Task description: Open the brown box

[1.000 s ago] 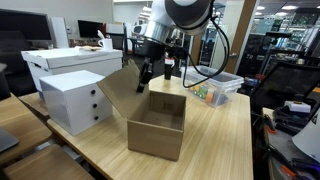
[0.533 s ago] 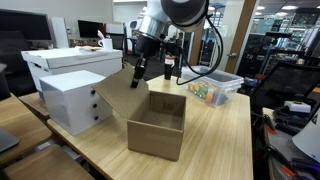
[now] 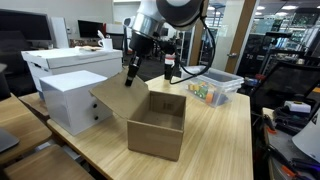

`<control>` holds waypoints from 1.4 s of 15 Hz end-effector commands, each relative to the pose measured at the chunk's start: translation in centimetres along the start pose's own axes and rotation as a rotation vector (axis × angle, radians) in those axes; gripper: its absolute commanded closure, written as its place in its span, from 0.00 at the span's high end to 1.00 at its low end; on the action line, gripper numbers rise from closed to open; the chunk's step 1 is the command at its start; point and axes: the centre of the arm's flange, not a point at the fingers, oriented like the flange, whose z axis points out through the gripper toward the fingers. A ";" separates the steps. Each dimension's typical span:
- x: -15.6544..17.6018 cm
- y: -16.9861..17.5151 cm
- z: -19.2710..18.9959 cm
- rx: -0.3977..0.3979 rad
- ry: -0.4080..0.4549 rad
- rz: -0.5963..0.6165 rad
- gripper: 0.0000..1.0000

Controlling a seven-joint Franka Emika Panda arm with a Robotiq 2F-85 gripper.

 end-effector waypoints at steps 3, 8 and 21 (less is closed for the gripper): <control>-0.9 1.2 2.9 -0.031 -0.060 0.029 0.00; -1.7 1.4 4.7 -0.041 -0.103 0.055 0.00; -4.2 2.4 6.2 -0.072 -0.180 0.132 0.00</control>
